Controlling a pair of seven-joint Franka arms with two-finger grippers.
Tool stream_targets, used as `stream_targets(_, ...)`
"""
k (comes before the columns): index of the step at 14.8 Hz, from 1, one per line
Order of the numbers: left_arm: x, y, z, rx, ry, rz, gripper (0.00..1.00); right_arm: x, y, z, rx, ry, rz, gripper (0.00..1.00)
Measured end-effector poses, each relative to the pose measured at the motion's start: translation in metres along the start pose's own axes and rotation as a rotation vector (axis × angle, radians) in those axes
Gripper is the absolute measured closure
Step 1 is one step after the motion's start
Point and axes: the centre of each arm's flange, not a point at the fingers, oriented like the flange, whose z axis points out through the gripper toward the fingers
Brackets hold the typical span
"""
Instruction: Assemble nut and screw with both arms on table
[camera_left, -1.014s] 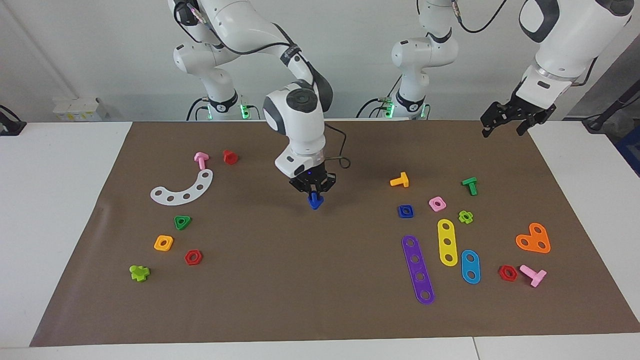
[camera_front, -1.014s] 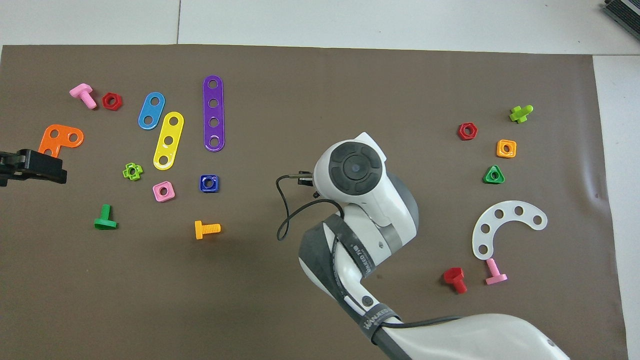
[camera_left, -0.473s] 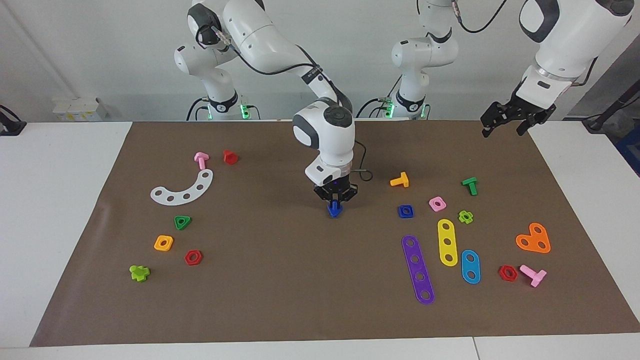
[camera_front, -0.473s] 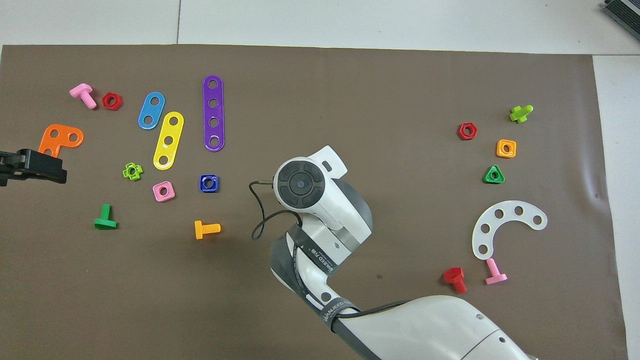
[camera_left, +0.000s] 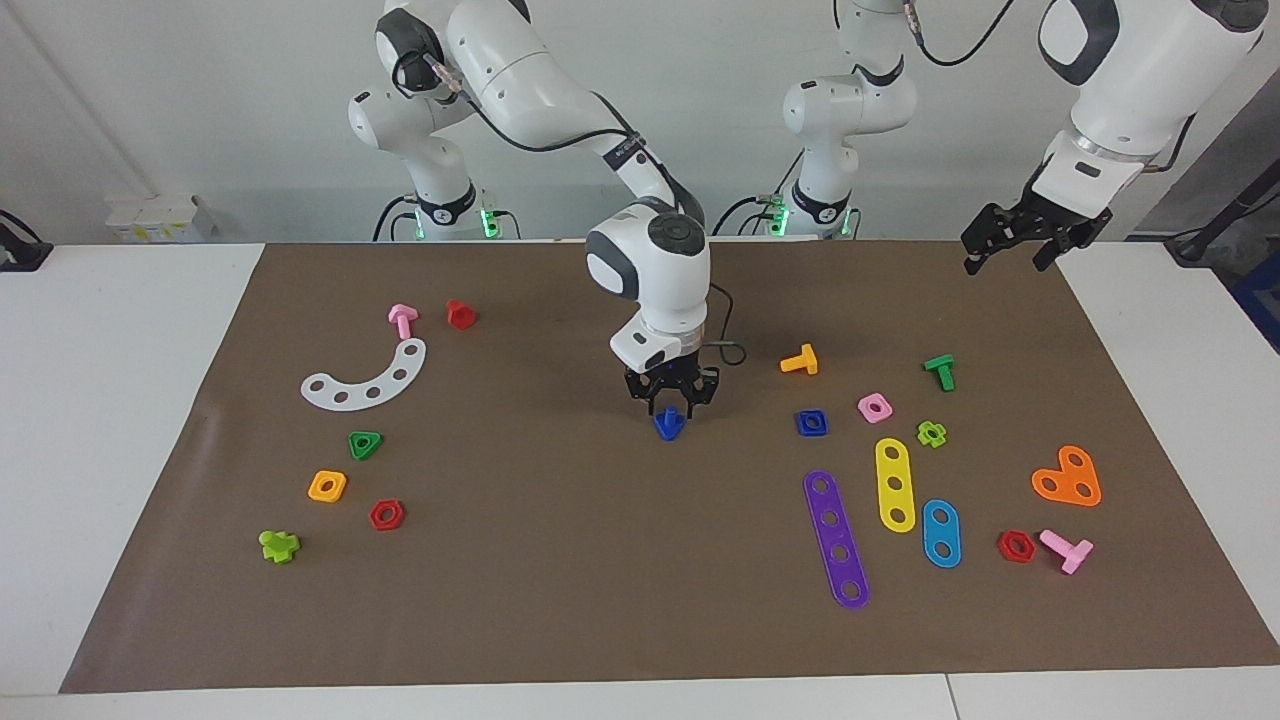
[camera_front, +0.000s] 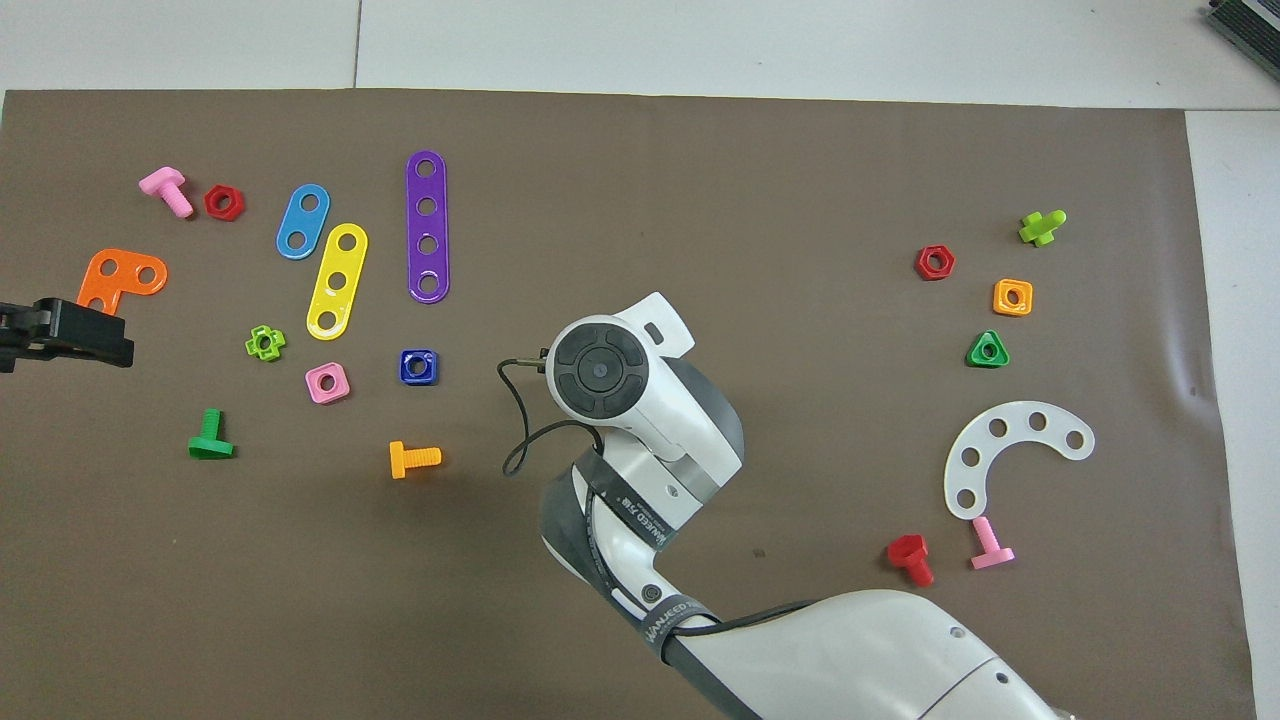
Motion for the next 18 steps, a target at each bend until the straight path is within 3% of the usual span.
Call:
stream_targets(2,0.000,0.002,0.000,0.000,0.000,0.003,0.00,0.014,0.007,-0.025,0.018,0.030,0.021,0.04)
stream_targets(3,0.000,0.004,0.000,0.001,0.000,0.007,0.00,0.026,0.017,-0.045,0.024,0.046,0.043,0.00)
stream_targets(10,0.000,0.020,0.001,0.003,-0.001,0.037,0.00,0.129,0.181,-0.168,-0.033,0.089,0.074,0.00)
stream_targets(12,0.000,0.028,0.001,0.004,-0.002,0.049,0.00,0.147,0.236,-0.198,-0.017,0.080,0.087,0.00)
stream_targets(15,0.001,0.056,0.002,0.005,0.030,0.068,0.00,0.157,0.306,-0.244,-0.009,0.072,0.121,0.00)
stream_targets(18,0.005,0.098,0.020,-0.004,0.100,0.010,0.00,0.145,0.348,-0.284,-0.035,0.041,0.120,0.00)
